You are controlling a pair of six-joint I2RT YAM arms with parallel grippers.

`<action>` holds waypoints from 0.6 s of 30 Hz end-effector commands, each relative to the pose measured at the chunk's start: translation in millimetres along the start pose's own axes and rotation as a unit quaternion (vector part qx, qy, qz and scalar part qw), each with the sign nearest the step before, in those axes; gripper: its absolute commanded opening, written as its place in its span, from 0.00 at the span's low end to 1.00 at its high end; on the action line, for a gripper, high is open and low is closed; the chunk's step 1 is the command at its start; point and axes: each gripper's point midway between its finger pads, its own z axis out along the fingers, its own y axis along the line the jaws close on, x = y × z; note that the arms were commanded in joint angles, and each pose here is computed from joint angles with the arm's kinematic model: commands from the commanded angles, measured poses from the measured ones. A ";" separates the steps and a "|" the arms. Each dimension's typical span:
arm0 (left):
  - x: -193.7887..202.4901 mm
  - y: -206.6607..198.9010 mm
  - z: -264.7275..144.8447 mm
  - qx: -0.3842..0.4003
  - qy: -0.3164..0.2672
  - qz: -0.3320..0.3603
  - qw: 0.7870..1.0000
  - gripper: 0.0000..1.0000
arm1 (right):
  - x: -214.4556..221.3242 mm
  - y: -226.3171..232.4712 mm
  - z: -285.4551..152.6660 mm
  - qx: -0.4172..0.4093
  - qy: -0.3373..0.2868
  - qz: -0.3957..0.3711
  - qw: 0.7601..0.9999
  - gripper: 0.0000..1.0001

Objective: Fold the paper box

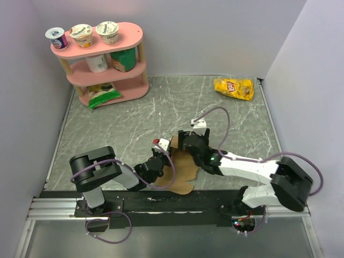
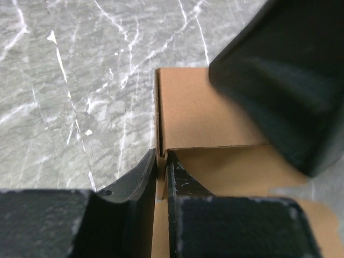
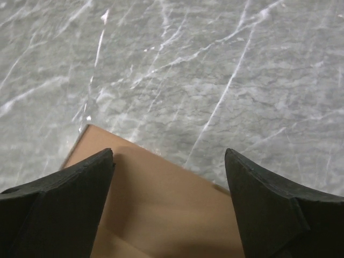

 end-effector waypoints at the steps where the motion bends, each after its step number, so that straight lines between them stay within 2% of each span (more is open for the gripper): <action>1: 16.6 -4.3 -11.8 0.034 0.057 0.017 0.998 0.01 | -18.4 11.0 -24.8 -0.137 -0.015 -0.036 0.990 0.92; 3: 16.6 -6.3 -15.4 0.045 0.071 0.019 0.996 0.01 | -14.0 11.3 -37.0 -0.178 -0.014 -0.070 0.981 0.98; 5: 16.0 -5.6 -15.9 0.052 0.079 0.022 0.995 0.01 | -26.8 10.9 -52.5 -0.210 -0.035 -0.103 0.972 1.00; 7: 19.8 -5.9 -17.8 0.068 0.098 0.033 0.992 0.01 | -27.7 14.8 -68.0 -0.251 -0.029 -0.146 0.956 1.00; 11: 25.5 -6.4 -22.9 0.095 0.119 0.050 0.987 0.01 | -33.8 19.0 -79.1 -0.279 0.012 -0.170 0.945 1.00; 13: 25.8 -6.2 -25.1 0.103 0.126 0.055 0.985 0.01 | -19.7 20.0 -77.9 -0.291 0.047 -0.208 0.933 1.00; 18: 18.7 -4.8 -27.8 0.110 0.125 0.067 0.984 0.01 | -10.8 22.4 -69.4 -0.289 0.078 -0.239 0.924 1.00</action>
